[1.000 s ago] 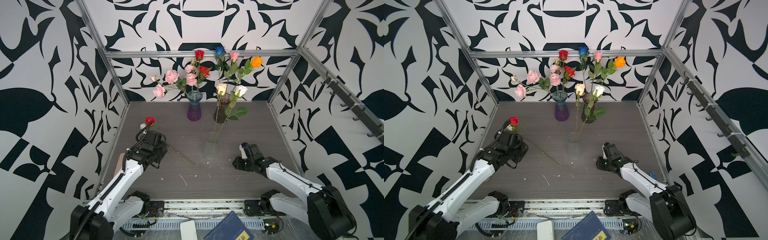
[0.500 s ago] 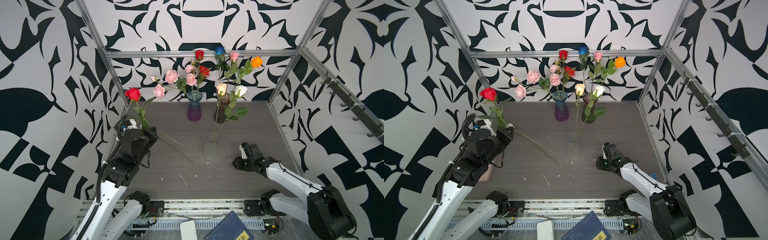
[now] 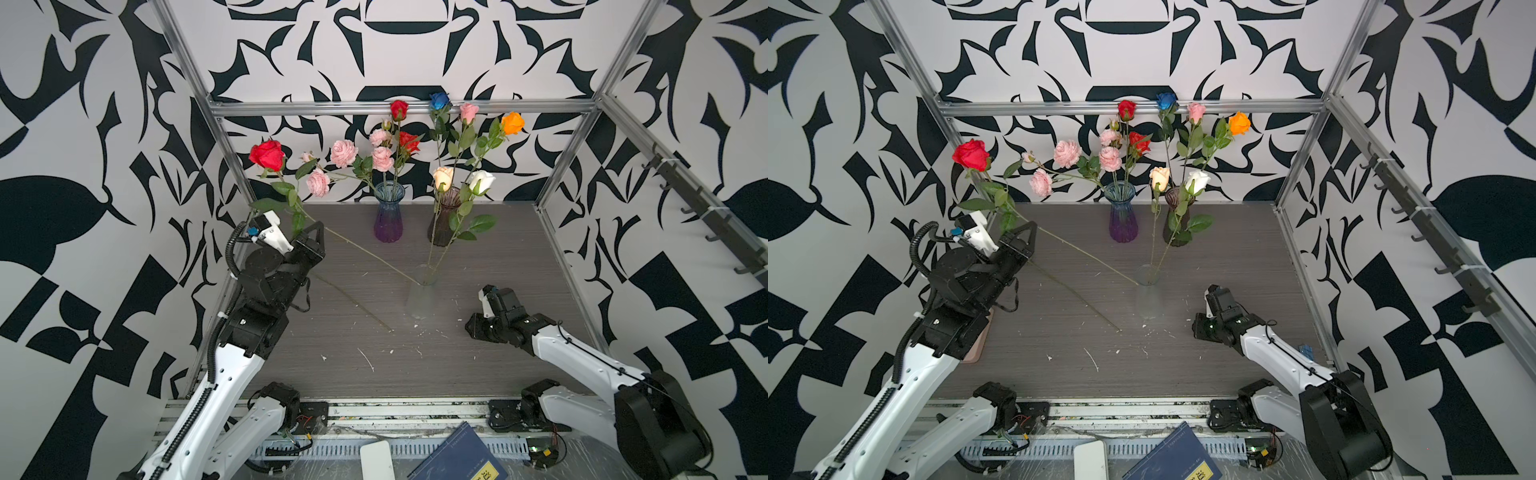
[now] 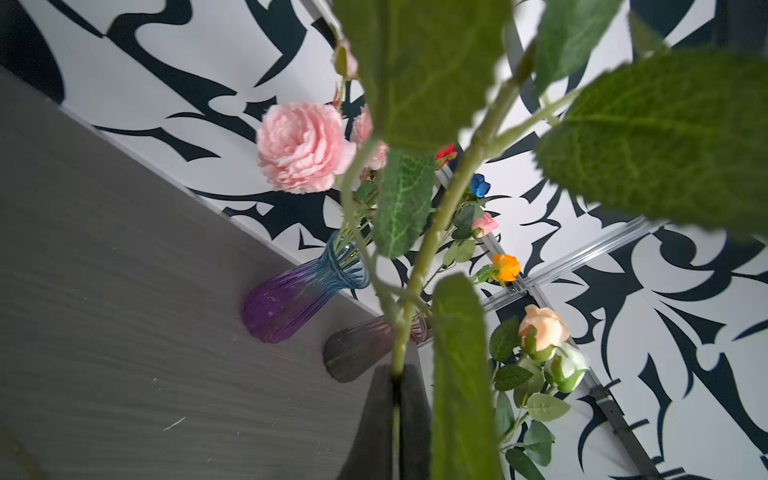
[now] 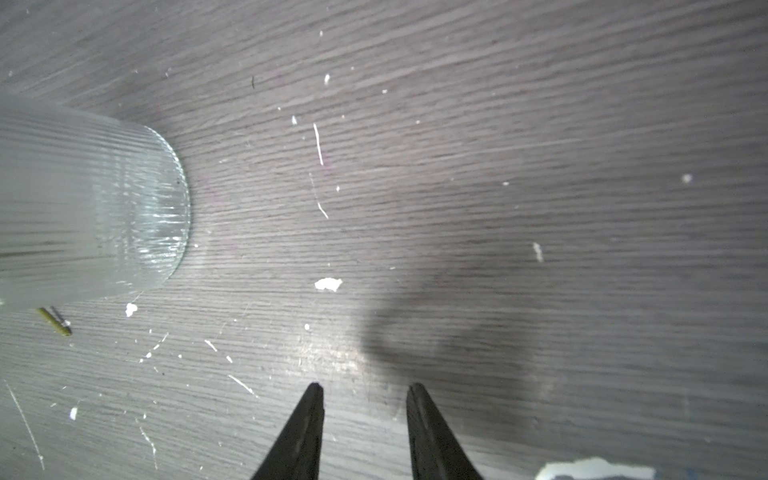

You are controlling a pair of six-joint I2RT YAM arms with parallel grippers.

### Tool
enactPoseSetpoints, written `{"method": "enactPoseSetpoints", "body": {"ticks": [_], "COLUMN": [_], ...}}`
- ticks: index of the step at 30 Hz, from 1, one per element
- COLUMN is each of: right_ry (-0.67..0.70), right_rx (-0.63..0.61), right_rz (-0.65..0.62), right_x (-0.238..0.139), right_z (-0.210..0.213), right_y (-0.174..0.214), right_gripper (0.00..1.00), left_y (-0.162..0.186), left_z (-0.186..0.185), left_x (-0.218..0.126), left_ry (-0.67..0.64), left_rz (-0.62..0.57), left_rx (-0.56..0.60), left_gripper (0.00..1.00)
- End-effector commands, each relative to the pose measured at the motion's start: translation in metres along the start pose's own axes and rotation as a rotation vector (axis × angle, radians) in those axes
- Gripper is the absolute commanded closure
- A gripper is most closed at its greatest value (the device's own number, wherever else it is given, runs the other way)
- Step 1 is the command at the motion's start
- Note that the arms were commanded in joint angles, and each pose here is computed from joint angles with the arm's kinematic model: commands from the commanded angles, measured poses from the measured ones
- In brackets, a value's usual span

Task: Arrange the flowers into the vase
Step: 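Lift the red rose with the left gripper toward the clear glass vase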

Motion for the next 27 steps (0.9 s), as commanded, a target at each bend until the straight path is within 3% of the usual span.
{"method": "enactPoseSetpoints", "body": {"ticks": [1,14,27], "right_ry": [0.009,0.012,0.015], "right_rx": [-0.003,-0.001,0.000], "right_rz": [-0.018,-0.024,-0.028], "right_x": [-0.003,-0.004,-0.004], "right_z": [0.000,0.000,-0.001], "right_y": [-0.002,-0.003,-0.003], "right_gripper": [0.62,0.62,0.62], "left_y": [-0.014,0.000,0.024], "left_z": [-0.030,-0.054,-0.079], "left_x": [0.004,0.032,0.045], "left_ry": [0.133,0.295,0.350], "left_rz": [-0.039,0.032,0.063], "left_rx": [0.057,0.172,0.352], "left_gripper": [1.00,1.00,1.00]}}
Point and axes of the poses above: each gripper's point midway between its finger pads, its own x axis out along the fingers, its own z axis along the line the jaws close on, y = z × x, the point moved 4 cm from there along -x, back along the fingers, and after that the axes turned 1 degree about -x, right-handed, at the moved point
